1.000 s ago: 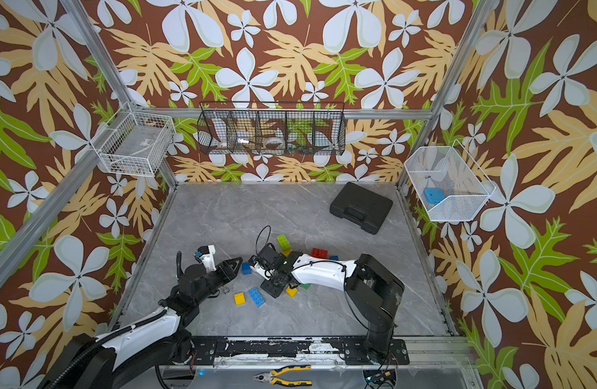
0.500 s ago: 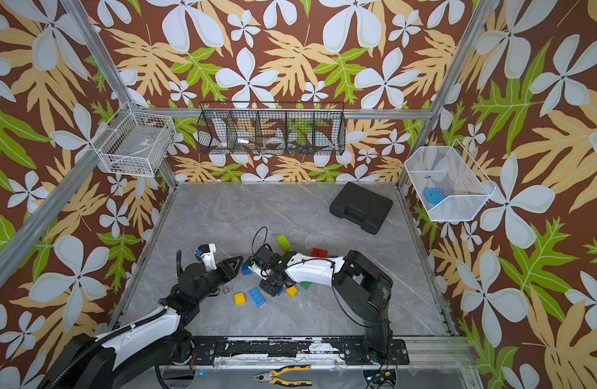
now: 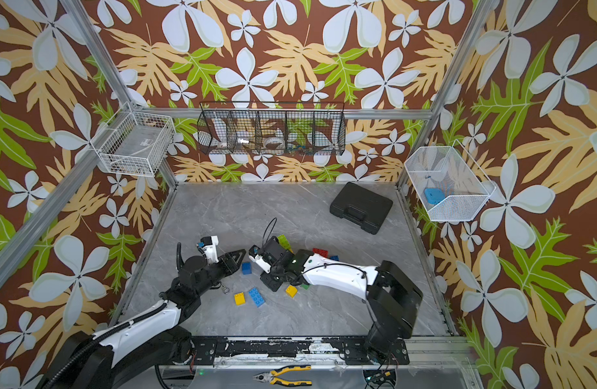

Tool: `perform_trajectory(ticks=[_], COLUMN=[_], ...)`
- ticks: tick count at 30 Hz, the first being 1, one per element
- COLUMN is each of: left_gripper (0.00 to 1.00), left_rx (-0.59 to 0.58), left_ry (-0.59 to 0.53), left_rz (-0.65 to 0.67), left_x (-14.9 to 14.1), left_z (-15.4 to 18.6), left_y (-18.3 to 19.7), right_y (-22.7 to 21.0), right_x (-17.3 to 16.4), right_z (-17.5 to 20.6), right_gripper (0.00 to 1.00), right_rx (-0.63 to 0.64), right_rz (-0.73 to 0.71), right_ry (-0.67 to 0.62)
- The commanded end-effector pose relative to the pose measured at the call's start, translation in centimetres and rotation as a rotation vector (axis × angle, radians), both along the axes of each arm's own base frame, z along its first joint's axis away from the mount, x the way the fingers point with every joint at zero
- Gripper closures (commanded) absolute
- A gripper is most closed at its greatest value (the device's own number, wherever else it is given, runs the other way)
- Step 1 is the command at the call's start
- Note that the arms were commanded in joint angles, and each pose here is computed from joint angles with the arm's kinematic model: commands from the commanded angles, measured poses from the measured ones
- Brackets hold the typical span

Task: Assemble a fork with lego
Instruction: Pick up the lego brick from the center of the board, then assemble the lego brick with the lego brick.

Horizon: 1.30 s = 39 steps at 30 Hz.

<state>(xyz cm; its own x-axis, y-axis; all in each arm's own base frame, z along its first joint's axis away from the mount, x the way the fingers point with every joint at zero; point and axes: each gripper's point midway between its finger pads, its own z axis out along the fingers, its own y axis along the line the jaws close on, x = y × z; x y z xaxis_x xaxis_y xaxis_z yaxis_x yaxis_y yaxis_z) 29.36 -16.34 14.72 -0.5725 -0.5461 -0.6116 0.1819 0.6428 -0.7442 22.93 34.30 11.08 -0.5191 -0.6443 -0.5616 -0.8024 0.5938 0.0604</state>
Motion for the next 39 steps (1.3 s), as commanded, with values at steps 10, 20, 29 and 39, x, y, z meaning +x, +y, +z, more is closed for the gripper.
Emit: perform_trajectory(ticks=[10,20,29,39], left_gripper=[0.51,0.51,0.51,0.51], left_rx=[0.023,-0.020,-0.020,-0.023], left_ry=[-0.012,0.017,0.038,0.047], left_rz=[-0.213,-0.219,-0.223,-0.227], left_x=[3.5,4.3,4.1,4.2], left_z=[0.7,-0.4,-1.3,-1.6], left_y=[-7.1,-7.9,-7.9,-8.1], right_y=[-9.7,-8.3,-7.4,-6.7], right_x=[6.0,7.5,7.5,8.4], right_z=[3.2,1.9,0.8,0.4], right_gripper=[0.84,0.84,0.84,0.84], right_rx=[-0.062,-0.168,-0.191,-0.202], right_rz=[-0.496,-0.487,-0.446,-0.439], right_ry=[0.028,0.088,0.127,0.122])
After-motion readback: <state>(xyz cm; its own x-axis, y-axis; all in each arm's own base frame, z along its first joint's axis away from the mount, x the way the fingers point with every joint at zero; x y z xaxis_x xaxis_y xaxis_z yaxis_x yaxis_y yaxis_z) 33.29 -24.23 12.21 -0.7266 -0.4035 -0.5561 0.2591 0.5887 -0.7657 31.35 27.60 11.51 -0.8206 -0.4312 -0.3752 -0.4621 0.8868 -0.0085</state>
